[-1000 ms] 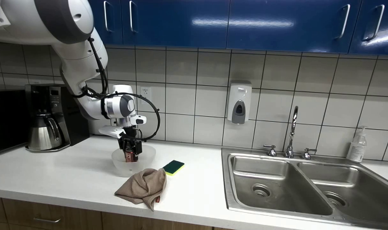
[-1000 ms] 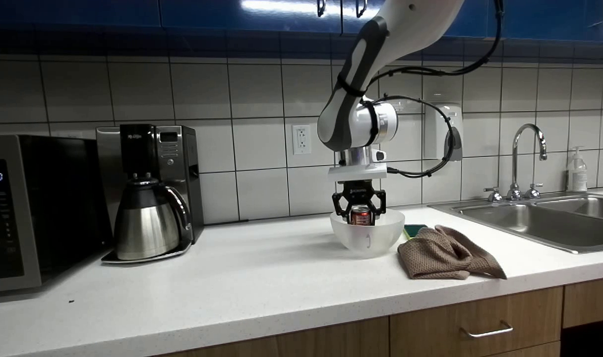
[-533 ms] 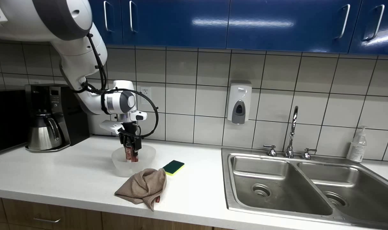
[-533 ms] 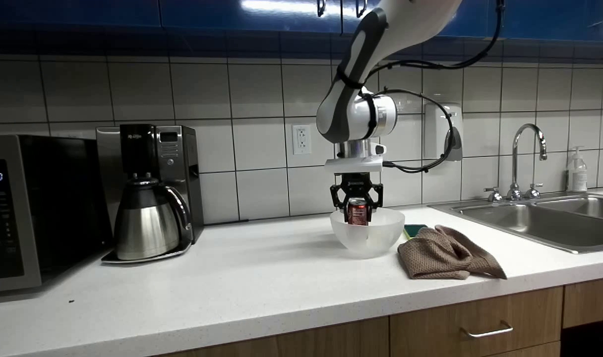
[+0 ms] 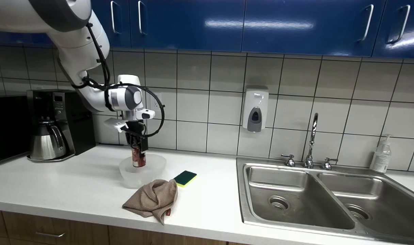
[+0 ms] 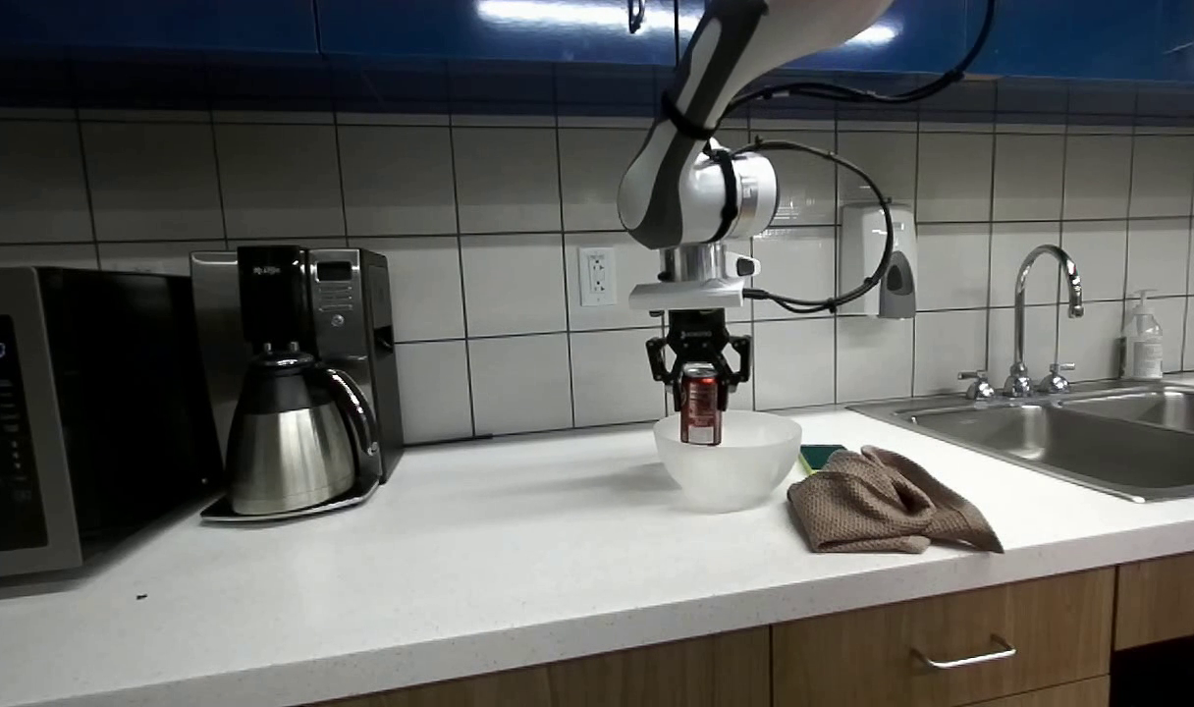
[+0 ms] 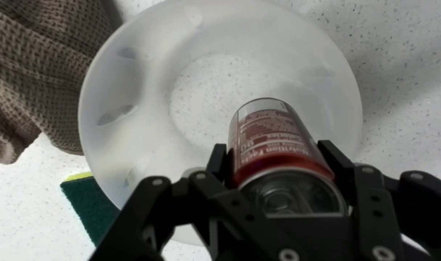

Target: Bring the can closer to the sink

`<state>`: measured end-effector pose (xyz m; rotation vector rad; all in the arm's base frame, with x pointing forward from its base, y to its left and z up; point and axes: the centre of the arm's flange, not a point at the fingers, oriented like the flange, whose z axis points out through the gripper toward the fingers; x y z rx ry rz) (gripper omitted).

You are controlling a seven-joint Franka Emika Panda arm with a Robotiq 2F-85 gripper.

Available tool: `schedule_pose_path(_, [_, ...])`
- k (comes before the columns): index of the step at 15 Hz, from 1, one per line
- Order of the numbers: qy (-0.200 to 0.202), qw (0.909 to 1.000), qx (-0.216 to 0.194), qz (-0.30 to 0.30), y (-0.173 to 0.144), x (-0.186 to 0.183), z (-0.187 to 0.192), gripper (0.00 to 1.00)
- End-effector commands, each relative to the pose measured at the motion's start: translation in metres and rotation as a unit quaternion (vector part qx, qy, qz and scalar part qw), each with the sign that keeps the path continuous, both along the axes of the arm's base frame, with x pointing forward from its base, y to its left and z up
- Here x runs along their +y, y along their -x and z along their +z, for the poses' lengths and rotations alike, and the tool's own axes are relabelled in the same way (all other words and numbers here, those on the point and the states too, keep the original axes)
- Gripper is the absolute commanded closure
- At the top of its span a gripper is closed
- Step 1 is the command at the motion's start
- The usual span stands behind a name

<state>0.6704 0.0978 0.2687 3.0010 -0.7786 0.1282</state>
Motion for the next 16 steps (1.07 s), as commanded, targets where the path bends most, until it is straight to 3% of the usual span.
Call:
schedule_pose_path(1, [0.01, 0.9998, -0.002, -0.019, 0.007, 0.004, 0.043, 0.6])
schedule_pose_path(8, [0.049, 0.9966, -0.013, -0.065, 0.022, 0.001, 0.081, 0.6])
schedule_pose_path(16, [0.119, 0.9834, -0.011, -0.137, 0.038, -0.034, 0.097, 0.6])
